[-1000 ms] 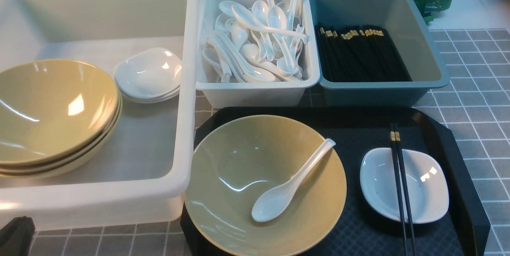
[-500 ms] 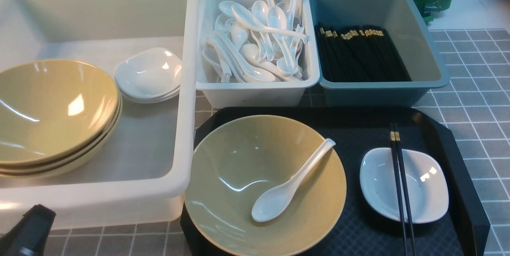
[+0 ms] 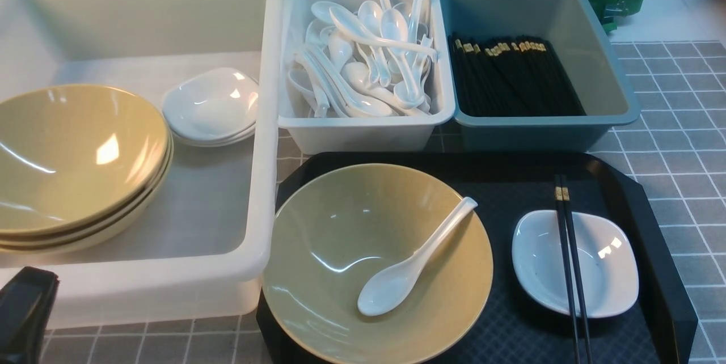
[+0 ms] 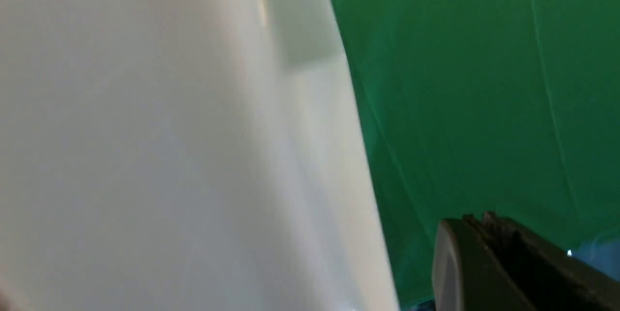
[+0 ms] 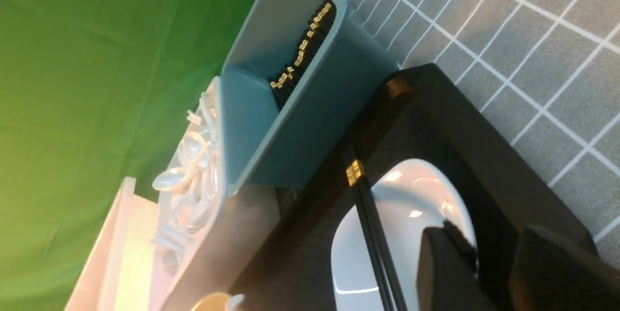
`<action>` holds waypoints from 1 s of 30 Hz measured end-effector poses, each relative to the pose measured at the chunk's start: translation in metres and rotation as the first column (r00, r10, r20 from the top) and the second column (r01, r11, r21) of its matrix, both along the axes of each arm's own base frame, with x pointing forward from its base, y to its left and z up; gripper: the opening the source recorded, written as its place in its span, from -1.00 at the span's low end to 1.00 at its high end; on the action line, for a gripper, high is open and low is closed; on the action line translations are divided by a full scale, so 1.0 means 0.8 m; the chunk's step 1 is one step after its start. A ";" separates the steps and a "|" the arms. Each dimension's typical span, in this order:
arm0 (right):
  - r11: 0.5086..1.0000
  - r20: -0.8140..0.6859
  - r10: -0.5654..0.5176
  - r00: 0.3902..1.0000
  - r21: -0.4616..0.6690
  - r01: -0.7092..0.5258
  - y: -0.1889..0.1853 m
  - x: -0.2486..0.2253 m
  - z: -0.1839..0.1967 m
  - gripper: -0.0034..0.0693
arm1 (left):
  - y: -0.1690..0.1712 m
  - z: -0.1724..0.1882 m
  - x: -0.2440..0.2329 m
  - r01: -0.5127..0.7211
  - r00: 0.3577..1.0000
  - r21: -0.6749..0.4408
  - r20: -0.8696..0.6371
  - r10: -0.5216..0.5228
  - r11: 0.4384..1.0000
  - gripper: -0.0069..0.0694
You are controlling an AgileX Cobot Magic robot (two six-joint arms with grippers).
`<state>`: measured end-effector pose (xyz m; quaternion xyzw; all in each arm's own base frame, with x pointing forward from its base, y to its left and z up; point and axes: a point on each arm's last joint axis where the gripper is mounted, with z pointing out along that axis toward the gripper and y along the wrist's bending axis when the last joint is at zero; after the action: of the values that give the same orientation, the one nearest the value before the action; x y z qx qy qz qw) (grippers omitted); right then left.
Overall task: On grey table put chopsticks spoon bowls plates into blue grey white boxes.
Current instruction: 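Move the grippers toward the tableware on the black tray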
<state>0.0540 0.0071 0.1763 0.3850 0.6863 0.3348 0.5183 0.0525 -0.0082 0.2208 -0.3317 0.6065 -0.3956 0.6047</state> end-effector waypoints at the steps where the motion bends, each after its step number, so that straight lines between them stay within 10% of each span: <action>1: 1.000 -0.003 0.013 1.000 -0.011 -0.013 0.001 0.000 0.000 -0.25 | 0.000 0.013 -0.003 -0.006 0.999 0.082 0.033 0.003 0.997 -0.85; 6: 0.960 0.026 0.155 0.988 -0.241 -0.144 0.008 -0.005 0.022 -0.27 | -0.005 0.082 -0.019 -0.038 0.991 0.491 0.127 -0.029 0.870 -0.85; 10: 0.859 0.068 0.259 0.963 -0.473 -0.198 0.011 -0.004 0.088 -0.47 | -0.009 0.125 -0.001 0.112 0.994 0.712 -0.084 -0.075 0.693 -0.85; 14: 0.596 -0.149 0.388 0.909 -0.712 -0.371 0.019 0.029 0.161 -0.79 | -0.002 0.162 0.048 0.345 0.923 0.787 -0.384 -0.031 0.511 -0.85; 15: 0.581 -0.165 0.394 0.904 -0.717 -0.384 0.019 0.032 0.163 -0.79 | -0.001 0.169 0.050 0.345 0.923 0.793 -0.384 -0.028 0.502 -0.85; 19: 0.255 -0.523 0.504 0.687 -0.670 -0.697 0.031 0.083 0.195 -0.81 | 0.004 0.202 0.104 0.545 0.799 0.731 -0.601 0.010 0.410 -0.85; 22: 0.135 -0.647 0.537 0.541 -0.568 -0.812 0.038 0.111 0.202 -0.81 | -0.014 0.210 0.137 0.672 0.716 0.665 -0.696 -0.058 0.326 -0.85; 30: 0.035 -0.805 0.499 0.320 -0.351 -0.936 0.069 0.166 0.178 -0.81 | -0.139 0.171 0.186 0.814 0.524 0.571 -0.802 -0.285 -0.107 -0.85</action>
<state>0.1869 0.0626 0.3190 -0.2543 0.9451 0.0994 0.1796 0.2012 -0.1195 0.3576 0.3330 0.8984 -0.0745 0.2765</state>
